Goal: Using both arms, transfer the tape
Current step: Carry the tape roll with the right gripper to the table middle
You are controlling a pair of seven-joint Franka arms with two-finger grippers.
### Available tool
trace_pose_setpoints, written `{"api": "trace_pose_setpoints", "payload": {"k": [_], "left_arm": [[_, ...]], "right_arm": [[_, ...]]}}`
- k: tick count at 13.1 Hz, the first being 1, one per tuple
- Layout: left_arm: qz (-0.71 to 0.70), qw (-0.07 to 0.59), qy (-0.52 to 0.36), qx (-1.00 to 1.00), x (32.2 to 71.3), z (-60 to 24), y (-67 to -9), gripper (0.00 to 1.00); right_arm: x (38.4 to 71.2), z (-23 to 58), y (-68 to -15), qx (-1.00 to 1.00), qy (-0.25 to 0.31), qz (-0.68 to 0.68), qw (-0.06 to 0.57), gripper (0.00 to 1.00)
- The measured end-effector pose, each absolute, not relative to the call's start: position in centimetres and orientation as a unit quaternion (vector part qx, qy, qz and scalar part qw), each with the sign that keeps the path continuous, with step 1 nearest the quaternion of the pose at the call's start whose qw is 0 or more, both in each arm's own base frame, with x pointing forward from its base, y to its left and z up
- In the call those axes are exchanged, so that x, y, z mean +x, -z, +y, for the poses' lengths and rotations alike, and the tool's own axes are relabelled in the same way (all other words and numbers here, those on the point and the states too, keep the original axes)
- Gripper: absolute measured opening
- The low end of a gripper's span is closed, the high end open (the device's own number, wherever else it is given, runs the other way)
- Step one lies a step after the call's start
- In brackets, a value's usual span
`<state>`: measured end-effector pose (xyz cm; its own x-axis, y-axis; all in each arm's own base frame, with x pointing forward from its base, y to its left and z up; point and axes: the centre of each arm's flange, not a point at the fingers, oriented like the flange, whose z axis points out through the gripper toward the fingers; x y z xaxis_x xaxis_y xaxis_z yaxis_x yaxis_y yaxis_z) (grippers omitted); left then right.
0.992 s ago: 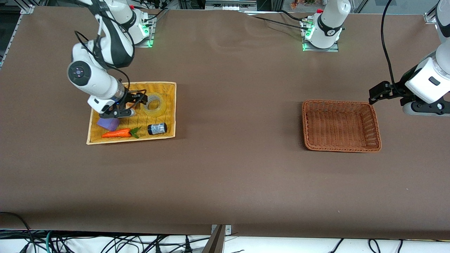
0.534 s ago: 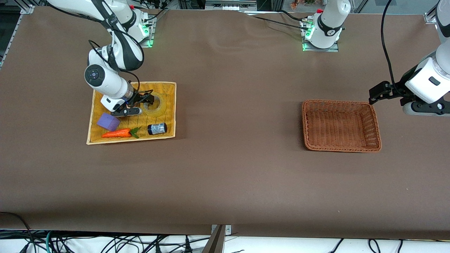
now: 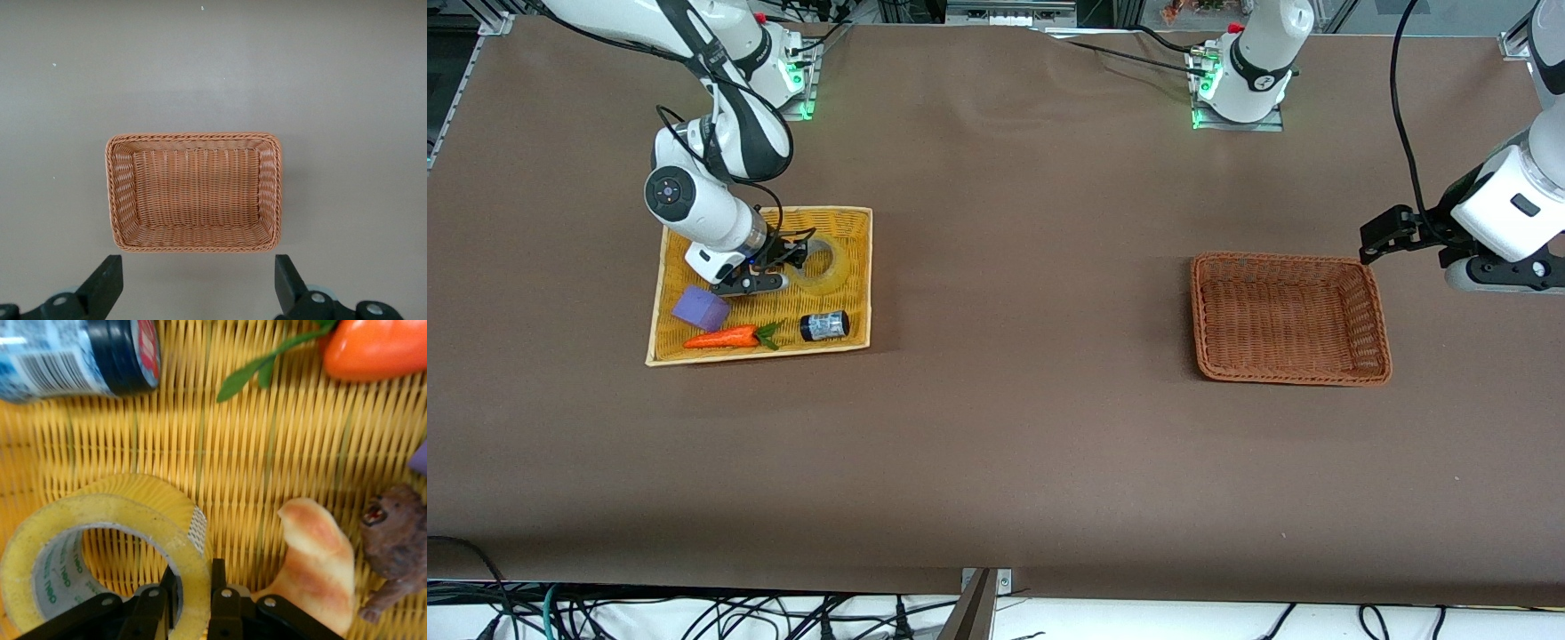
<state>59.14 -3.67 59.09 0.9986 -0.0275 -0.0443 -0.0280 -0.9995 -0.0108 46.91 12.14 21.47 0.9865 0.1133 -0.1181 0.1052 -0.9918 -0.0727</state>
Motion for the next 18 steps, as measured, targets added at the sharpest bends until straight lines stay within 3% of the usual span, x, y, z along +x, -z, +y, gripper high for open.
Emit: {"api": "trace_pose_setpoints", "payload": {"k": [2,5,7,10,14,18], "left_arm": [[0.014,0.006,-0.022,-1.0,59.1,-3.7,-59.1,1.0],[0.014,0.006,-0.022,-1.0,59.1,-3.7,-59.1,1.0],[0.014,0.006,-0.022,-1.0,59.1,-3.7,-59.1,1.0],[0.014,0.006,-0.023,-1.0,59.1,-3.6,-59.1,1.0],[0.013,0.006,-0.025,-1.0,59.1,-3.6,-59.0,1.0],[0.015,0.007,-0.054,-0.998,58.5,-3.7,-58.4,1.0]], "right_arm": [[48.7,12.3,-25.0,-0.995,-0.068,-0.072,0.012,0.22],[53.1,15.4,-35.5,-0.995,-0.07,-0.078,0.0,0.22],[53.5,20.5,-38.3,-0.997,-0.061,-0.053,0.01,0.22],[51.5,31.8,-35.9,-0.997,-0.072,0.011,0.021,0.22],[48.8,45.8,-28.7,-0.993,-0.055,0.1,0.023,0.22],[47.4,53.8,-22.5,-0.986,-0.038,0.156,0.035,0.22]]}}
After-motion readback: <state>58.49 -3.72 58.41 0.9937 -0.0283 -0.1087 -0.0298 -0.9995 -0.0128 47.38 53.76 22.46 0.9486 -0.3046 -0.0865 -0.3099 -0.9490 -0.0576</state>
